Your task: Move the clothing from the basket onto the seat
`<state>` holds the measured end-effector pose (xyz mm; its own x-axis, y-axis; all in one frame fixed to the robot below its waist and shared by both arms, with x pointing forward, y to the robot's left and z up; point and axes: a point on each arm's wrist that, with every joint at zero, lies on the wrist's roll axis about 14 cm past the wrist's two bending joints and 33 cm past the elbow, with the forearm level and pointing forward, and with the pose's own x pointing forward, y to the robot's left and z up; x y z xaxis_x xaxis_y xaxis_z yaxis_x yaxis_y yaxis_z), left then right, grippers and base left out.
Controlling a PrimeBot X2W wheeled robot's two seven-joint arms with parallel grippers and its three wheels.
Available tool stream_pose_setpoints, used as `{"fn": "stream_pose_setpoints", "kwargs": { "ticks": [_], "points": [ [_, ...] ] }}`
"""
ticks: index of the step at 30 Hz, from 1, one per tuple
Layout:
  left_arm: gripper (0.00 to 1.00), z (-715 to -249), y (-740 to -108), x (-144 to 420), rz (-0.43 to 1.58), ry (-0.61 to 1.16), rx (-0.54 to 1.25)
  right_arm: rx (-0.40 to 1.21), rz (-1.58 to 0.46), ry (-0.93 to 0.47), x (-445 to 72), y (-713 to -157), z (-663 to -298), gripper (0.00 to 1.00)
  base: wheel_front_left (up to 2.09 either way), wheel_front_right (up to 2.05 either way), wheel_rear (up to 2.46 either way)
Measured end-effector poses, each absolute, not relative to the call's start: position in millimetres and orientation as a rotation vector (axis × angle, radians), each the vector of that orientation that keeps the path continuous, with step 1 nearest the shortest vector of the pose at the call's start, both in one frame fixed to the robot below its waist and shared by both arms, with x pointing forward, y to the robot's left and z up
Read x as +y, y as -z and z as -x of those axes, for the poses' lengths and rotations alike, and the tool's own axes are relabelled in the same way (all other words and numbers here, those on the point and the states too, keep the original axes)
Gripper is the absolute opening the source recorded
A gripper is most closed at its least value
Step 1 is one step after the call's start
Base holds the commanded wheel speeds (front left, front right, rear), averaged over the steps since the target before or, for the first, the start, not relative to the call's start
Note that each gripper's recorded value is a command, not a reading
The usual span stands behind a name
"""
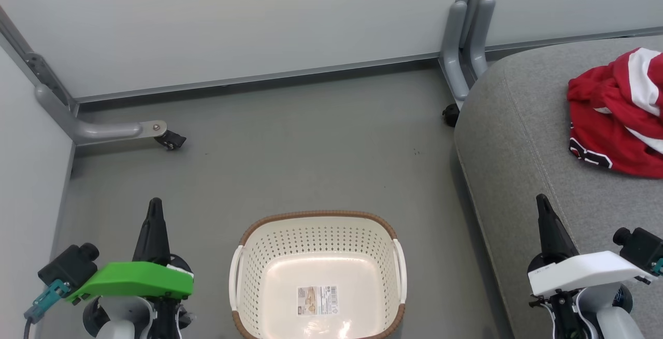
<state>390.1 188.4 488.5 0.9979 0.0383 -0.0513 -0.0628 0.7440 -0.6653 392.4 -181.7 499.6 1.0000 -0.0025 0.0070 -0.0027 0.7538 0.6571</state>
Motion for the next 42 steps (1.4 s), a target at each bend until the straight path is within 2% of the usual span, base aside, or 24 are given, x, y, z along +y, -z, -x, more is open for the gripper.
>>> {"fn": "stream_pose_setpoints", "kwargs": {
  "ticks": [42],
  "points": [
    [0.0,-389.9,-491.7,195.9,1.206,-0.062,0.045,0.023,-1.195,0.03,-192.1,-497.5,-391.3,0.0,0.0,0.0,0.0]
  ]
}}
